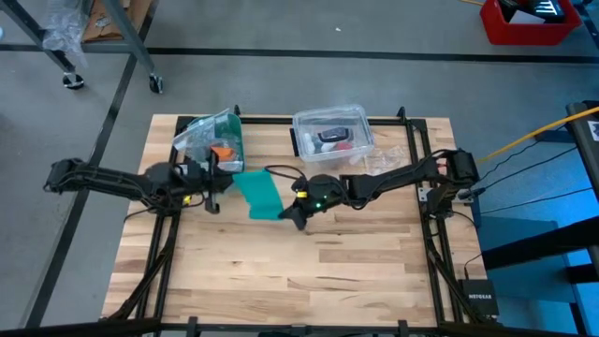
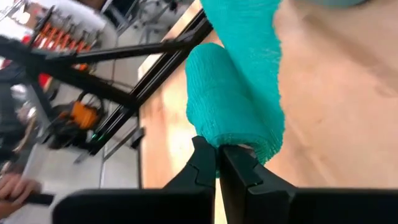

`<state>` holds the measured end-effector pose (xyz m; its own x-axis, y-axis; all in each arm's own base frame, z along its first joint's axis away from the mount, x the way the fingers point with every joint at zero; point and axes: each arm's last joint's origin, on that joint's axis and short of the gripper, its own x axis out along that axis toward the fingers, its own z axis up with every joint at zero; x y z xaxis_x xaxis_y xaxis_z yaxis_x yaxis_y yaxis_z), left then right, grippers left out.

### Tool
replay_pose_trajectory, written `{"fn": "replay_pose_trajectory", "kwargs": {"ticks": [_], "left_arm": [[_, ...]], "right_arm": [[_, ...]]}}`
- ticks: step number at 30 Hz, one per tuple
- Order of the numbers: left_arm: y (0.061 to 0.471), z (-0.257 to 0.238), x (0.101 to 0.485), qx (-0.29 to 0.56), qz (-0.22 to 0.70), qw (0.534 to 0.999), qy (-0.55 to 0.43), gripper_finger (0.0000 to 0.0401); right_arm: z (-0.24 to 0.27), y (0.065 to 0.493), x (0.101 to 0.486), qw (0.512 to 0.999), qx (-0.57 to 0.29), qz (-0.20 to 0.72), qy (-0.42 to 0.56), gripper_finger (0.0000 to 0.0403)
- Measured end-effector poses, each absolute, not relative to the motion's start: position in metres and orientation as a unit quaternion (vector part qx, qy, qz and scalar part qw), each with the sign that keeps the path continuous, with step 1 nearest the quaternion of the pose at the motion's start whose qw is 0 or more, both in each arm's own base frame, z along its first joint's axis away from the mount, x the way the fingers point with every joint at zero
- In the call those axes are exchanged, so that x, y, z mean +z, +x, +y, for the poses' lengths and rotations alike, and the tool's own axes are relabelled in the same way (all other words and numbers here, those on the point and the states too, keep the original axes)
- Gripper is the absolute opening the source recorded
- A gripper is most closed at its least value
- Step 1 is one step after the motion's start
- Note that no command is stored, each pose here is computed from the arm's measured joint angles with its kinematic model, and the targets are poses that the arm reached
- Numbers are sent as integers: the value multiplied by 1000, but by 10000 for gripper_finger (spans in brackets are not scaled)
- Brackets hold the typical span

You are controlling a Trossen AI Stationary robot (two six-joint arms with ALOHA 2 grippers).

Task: Roll bandage
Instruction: Roll the green bandage

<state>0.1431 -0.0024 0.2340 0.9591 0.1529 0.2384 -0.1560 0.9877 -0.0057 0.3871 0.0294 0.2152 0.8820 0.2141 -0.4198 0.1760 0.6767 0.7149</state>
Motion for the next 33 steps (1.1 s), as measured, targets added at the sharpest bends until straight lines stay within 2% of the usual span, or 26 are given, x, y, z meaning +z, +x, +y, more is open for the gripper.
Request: {"fn": "replay_pose_trajectory", "kwargs": {"ticks": [14, 24, 28, 33], "left_arm": [[155, -28, 219, -89, -66, 994, 7, 0], [166, -41, 201, -139, -1, 990, 1, 2], [169, -42, 195, -128, 24, 990, -56, 25], [172, -43, 190, -113, 50, 985, -123, 82]], "right_arm": [[-18, 388, 213, 885, -75, 210, 408, 5], [-25, 389, 216, 894, -92, 185, 398, 5], [-25, 390, 218, 898, -86, 172, 397, 5], [-25, 391, 220, 901, -82, 164, 394, 5]]}}
